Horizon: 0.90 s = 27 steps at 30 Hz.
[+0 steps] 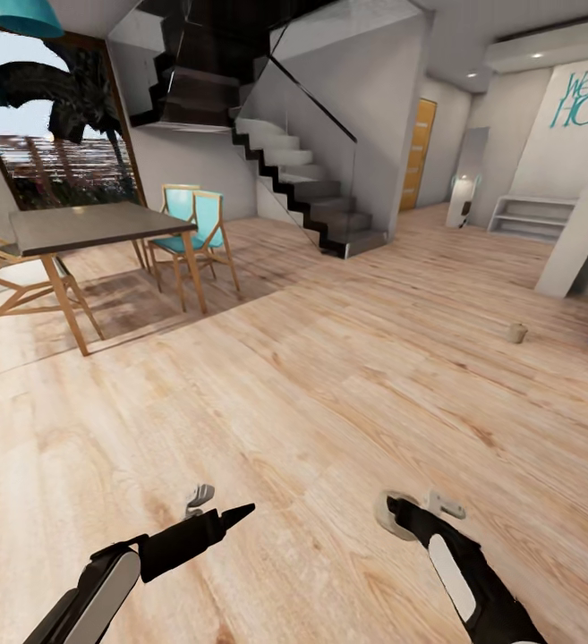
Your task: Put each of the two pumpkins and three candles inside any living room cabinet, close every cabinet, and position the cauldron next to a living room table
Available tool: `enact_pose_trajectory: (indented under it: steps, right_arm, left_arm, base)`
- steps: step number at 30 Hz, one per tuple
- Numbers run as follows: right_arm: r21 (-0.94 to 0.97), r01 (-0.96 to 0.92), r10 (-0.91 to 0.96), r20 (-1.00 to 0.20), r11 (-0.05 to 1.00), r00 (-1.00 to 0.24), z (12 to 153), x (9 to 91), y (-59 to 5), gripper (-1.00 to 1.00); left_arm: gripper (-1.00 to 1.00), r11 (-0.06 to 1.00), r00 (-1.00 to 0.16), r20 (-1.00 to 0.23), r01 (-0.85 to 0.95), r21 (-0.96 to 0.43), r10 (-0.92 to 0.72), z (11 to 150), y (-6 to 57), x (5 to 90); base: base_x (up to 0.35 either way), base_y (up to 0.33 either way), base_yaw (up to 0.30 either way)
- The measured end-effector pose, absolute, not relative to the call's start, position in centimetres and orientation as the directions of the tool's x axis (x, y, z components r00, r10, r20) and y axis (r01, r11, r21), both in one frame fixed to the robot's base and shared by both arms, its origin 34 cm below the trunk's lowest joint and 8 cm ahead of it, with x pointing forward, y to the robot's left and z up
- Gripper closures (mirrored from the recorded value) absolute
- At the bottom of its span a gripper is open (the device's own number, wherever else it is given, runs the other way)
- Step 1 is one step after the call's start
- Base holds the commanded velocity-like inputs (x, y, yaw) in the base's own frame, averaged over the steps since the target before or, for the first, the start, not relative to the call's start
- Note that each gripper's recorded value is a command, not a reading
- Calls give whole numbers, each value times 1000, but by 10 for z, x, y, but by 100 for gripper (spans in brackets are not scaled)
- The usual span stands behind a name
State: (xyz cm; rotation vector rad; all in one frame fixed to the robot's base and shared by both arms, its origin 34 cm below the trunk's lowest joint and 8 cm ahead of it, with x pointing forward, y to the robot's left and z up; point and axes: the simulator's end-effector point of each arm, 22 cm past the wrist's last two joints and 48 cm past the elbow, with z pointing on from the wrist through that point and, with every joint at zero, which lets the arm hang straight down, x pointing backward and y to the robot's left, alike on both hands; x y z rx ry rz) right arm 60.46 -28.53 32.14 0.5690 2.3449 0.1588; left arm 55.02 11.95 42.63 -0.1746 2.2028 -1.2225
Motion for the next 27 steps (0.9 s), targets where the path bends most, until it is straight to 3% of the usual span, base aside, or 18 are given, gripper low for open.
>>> enact_pose_trajectory:
  steps: [16,27]
  right_arm:
    - [312,288,425,-669,905,-610,390,599,-279,100]
    - [311,279,418,-697,909,-583,414,603,-288,100]
  left_arm:
    - [-100,580,-764,-507,218,-785,-400,457,122,558]
    - [-100,812,-693,-597,28,-583,-404,459,188,609]
  base:
    - [0,0,0]
    - [0,0,0]
